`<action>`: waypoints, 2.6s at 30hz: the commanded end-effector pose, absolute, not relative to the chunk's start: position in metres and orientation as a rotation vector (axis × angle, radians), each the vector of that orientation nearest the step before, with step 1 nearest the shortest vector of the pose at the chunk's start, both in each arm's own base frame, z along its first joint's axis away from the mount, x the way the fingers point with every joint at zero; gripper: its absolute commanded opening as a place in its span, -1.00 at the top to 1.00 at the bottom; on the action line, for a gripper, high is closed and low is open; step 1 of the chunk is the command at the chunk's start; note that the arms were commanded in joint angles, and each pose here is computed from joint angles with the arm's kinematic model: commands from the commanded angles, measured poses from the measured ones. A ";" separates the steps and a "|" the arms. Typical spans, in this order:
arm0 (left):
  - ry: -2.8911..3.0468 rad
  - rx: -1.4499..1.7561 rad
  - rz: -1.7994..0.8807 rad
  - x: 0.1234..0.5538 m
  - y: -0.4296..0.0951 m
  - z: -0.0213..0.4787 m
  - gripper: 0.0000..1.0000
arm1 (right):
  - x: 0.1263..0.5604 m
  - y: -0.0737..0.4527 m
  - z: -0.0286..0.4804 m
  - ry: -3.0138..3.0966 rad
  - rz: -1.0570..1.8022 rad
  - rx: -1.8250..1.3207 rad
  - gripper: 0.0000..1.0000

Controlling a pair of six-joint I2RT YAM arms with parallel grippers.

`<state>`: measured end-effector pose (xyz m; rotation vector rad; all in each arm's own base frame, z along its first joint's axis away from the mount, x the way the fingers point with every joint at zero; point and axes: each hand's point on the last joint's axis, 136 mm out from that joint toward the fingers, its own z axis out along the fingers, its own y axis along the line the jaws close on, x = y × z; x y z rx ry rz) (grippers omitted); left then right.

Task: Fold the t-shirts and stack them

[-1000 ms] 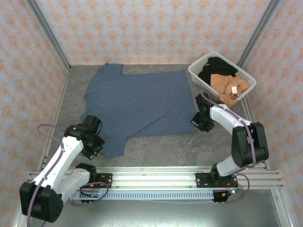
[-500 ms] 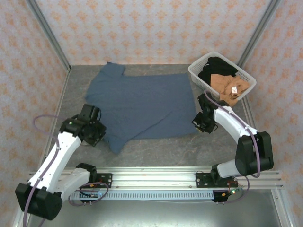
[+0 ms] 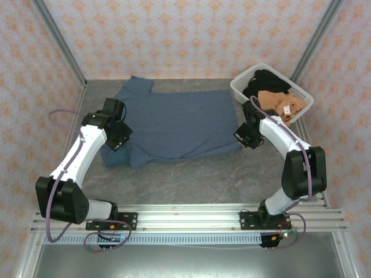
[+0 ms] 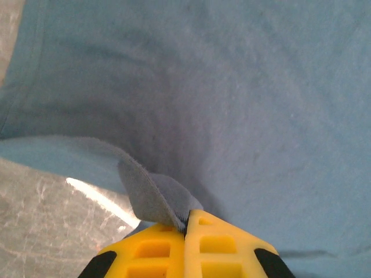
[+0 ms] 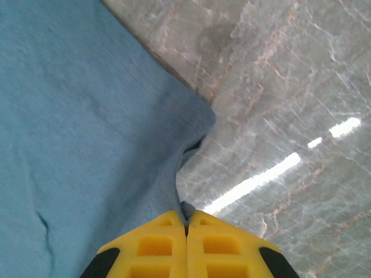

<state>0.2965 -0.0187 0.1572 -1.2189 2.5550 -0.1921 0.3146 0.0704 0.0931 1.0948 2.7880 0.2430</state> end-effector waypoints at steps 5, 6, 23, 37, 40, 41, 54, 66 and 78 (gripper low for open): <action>2.487 -1.109 -0.134 0.346 0.002 0.177 1.00 | 0.346 0.061 0.092 2.731 0.167 1.146 1.00; 2.486 -1.103 -0.123 0.349 0.004 0.178 1.00 | 0.351 0.060 0.092 2.725 0.167 1.150 1.00; 2.488 -0.998 -0.037 0.408 0.024 0.184 1.00 | 0.390 0.057 0.083 2.685 0.105 1.213 1.00; 2.485 -1.008 0.014 0.430 0.033 0.178 1.00 | 0.413 0.056 0.076 2.667 0.076 1.232 1.00; 2.492 -1.015 0.018 0.436 0.035 0.174 1.00 | 0.422 0.059 0.075 2.654 0.100 1.228 1.00; 2.493 -1.019 0.020 0.437 0.036 0.173 1.00 | 0.425 0.059 0.074 2.654 0.099 1.225 1.00; 2.545 -1.022 0.010 0.444 0.052 0.162 0.01 | 0.442 0.063 0.089 2.660 0.149 1.100 0.01; 2.591 -1.396 -0.188 0.352 0.056 0.085 0.56 | 0.389 0.095 0.066 2.755 0.291 0.984 0.40; 2.685 -1.592 -0.002 0.320 0.062 0.013 0.83 | 0.365 0.082 0.007 2.916 0.056 1.012 0.56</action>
